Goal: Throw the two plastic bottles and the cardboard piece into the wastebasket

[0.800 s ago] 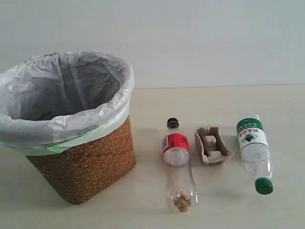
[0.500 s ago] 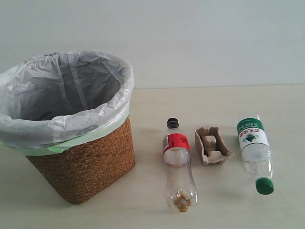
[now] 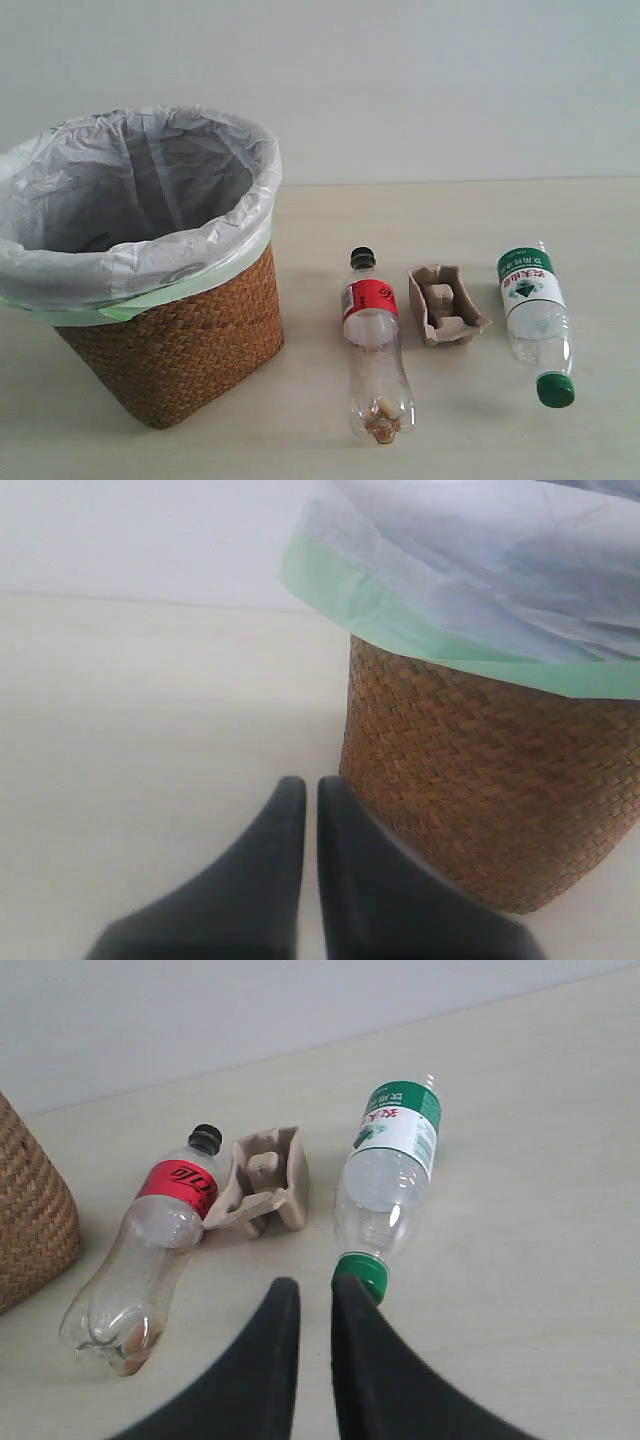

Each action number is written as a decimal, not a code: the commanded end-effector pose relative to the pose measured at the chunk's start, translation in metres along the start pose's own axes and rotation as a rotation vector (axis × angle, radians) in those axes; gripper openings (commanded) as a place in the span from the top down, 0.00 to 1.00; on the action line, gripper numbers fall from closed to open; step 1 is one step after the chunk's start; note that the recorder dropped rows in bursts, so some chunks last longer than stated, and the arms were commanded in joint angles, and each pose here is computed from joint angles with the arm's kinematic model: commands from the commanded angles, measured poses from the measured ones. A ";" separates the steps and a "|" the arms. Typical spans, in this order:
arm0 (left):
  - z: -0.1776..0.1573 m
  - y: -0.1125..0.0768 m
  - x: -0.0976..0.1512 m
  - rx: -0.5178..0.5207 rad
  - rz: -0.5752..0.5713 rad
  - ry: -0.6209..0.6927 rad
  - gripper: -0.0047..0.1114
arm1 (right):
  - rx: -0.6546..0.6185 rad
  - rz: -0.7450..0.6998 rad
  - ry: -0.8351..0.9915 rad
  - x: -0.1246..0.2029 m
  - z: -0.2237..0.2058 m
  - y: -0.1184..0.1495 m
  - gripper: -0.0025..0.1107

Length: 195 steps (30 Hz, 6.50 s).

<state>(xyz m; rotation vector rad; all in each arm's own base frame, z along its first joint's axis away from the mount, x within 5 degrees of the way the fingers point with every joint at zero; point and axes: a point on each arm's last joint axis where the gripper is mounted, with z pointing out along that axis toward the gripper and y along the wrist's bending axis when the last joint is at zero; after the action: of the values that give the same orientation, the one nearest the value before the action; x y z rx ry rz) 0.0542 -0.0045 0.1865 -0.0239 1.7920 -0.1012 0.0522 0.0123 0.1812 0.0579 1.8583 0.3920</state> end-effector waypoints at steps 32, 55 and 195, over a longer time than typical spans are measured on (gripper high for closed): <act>0.000 0.000 0.001 -0.002 -0.002 0.000 0.93 | -0.153 0.587 -0.063 -0.009 -0.002 0.011 0.90; 0.000 0.000 0.001 -0.002 -0.002 0.000 0.93 | 0.064 -0.148 0.060 -0.190 0.036 0.059 0.89; 0.000 0.000 0.001 -0.002 -0.002 0.000 0.93 | -0.386 -0.103 0.355 -0.292 0.219 0.245 0.35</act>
<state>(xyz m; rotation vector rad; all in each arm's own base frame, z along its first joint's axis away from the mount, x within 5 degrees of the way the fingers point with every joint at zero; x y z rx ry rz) 0.0542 -0.0045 0.1865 -0.0239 1.7920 -0.1012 0.3128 0.2232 0.4393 -0.3944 2.0607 0.7549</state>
